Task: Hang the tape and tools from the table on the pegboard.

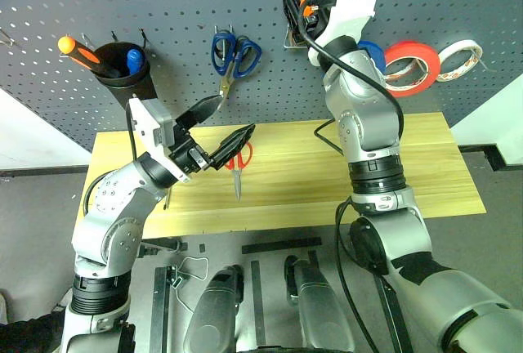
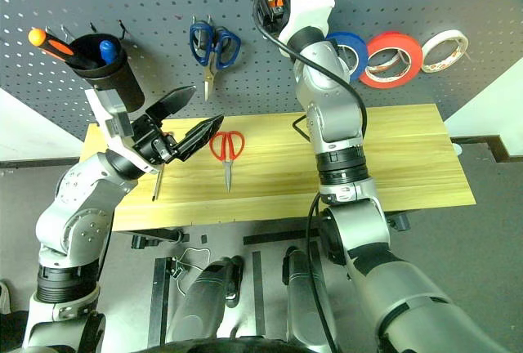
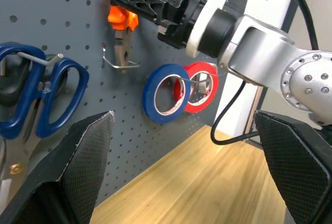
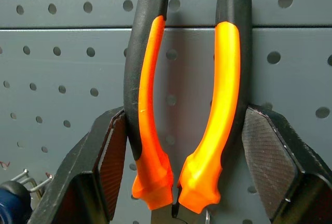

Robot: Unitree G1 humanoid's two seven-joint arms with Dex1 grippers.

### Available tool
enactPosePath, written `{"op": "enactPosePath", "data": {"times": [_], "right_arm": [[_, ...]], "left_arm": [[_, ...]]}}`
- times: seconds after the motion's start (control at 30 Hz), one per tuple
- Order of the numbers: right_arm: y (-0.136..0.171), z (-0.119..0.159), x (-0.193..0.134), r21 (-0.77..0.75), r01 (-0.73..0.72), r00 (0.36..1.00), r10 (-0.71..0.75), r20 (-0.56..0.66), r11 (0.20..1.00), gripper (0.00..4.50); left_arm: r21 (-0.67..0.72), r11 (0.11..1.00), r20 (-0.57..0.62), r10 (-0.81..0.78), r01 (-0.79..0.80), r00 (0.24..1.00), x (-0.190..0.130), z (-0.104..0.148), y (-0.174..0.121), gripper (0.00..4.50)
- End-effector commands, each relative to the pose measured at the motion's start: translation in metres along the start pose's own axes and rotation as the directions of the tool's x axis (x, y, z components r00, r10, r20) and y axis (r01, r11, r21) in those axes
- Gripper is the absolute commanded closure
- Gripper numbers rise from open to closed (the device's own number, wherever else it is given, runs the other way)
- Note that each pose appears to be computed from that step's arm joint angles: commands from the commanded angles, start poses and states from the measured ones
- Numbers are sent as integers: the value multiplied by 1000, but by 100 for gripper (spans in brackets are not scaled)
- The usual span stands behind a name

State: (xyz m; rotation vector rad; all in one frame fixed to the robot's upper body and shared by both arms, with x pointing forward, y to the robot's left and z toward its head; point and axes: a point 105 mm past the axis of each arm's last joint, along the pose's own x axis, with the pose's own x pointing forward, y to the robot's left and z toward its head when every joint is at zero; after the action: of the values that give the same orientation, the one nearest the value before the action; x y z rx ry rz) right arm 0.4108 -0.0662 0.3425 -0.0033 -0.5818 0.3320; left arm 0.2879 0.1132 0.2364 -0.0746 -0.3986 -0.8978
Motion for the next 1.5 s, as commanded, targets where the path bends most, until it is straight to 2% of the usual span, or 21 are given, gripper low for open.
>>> {"op": "enactPosePath", "data": {"times": [0.03, 0.23, 0.37, 0.4, 0.87, 1.23, 1.5], "right_arm": [[2, 10, 0, 0, -1, 999, 1, 40, 1000, 158], [3, 8, 0, -1, -7, 999, 7, 33, 1000, 158], [4, 10, 2, -4, -8, 999, 8, 36, 1000, 17], [4, 10, 3, -6, -7, 999, 7, 36, 1000, 7], [5, 6, 0, -39, -34, 999, 35, 18, 999, 7], [-25, -14, -44, -130, -43, 995, 30, -99, 991, 7], [-33, -21, -62, -151, -28, 988, 5, -155, 988, 7]], "left_arm": [[21, 1000, 27, -19, 18, 999, -1, 11, -7, 0], [19, 1000, 24, -14, 14, 1000, -2, 10, -7, 0], [23, 1000, 28, -11, 10, 1000, -2, 10, -6, 0], [23, 1000, 29, -10, 10, 1000, -2, 10, -6, 0], [23, 1000, 28, -11, 10, 1000, -4, 9, -8, 0], [34, 999, 22, -11, 10, 1000, -7, 10, -9, 0], [26, 999, 24, -19, 19, 1000, -5, 9, -10, 0]]}}
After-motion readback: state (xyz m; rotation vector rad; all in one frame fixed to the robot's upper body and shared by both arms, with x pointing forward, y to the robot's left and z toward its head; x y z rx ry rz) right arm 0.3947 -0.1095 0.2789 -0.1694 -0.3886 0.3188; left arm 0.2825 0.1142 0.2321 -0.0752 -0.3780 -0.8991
